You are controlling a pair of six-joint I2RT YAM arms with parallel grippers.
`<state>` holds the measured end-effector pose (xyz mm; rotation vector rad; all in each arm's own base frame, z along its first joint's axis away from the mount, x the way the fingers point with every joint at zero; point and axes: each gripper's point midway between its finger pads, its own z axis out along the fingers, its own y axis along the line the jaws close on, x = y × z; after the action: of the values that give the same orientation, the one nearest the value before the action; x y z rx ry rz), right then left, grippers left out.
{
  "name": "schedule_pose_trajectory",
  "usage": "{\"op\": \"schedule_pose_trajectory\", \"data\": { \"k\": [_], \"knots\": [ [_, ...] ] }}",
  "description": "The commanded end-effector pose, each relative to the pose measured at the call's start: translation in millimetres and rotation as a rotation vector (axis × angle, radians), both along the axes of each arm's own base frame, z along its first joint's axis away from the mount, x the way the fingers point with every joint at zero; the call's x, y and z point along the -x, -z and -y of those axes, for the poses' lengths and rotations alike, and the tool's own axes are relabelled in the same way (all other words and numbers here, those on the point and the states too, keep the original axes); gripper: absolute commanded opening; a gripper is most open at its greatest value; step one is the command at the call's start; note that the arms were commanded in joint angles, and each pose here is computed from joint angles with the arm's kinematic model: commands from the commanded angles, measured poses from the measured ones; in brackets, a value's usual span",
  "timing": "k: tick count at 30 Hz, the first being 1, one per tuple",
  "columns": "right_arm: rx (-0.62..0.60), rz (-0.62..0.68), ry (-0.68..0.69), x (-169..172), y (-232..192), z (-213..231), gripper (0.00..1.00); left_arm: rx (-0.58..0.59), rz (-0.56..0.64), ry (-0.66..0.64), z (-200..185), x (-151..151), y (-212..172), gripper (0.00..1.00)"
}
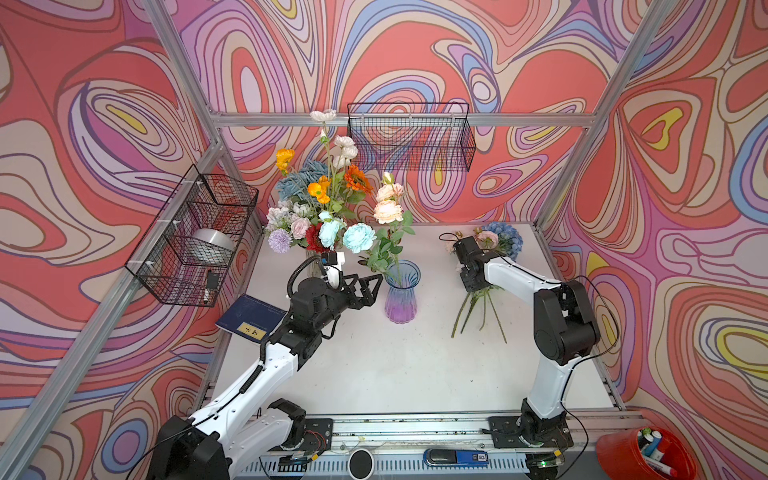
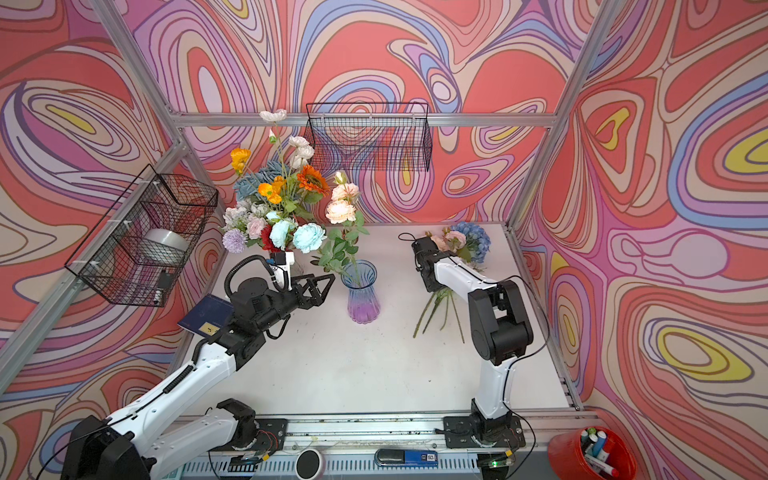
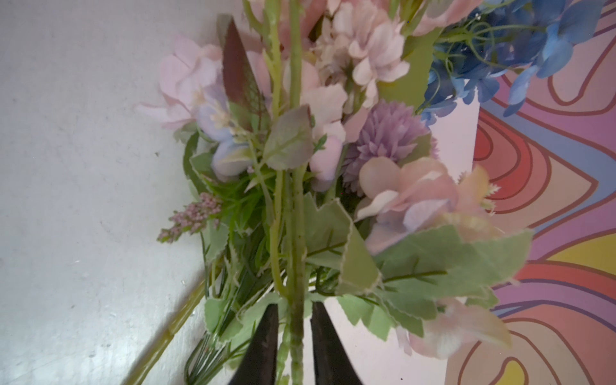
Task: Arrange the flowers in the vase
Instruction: 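Lift a stem from the bunch with the right gripper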
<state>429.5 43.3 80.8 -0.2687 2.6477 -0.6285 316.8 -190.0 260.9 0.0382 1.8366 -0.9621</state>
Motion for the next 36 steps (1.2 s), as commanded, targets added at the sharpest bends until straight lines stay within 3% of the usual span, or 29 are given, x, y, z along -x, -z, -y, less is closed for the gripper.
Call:
{"op": "schedule_pose_trajectory", "data": {
  "k": [1, 6, 10, 17, 24, 30, 36],
  "knots": [
    [-0.018, -0.028, 0.013, 4, 14, 3, 0.14, 0.017, 0.023, -0.007, -1, 1, -12, 1.0],
    [-0.058, -0.003, 0.025, 2, 5, 3, 0.0, 0.019, 0.026, -0.01, -1, 1, -13, 1.0],
    [-0.142, 0.053, 0.032, 0, -14, -3, 0.0, 0.021, 0.027, -0.011, -1, 0, -14, 1.0],
    [-0.519, 0.203, 0.078, 0, -56, -22, 0.0, 0.025, 0.032, -0.009, 0, 0, -15, 1.0],
    [-0.77, 0.2, 0.197, 11, -39, -44, 0.0, 0.031, 0.031, -0.007, 0, 0, -14, 1.0],
    [-0.802, 0.213, 0.36, 28, -4, -34, 0.0, 0.028, 0.026, -0.005, 0, 1, -10, 1.0],
    [-0.792, 0.175, 0.4, 38, 22, -32, 0.0, 0.01, 0.021, 0.0, 2, -2, -7, 1.0]
  ]
}}
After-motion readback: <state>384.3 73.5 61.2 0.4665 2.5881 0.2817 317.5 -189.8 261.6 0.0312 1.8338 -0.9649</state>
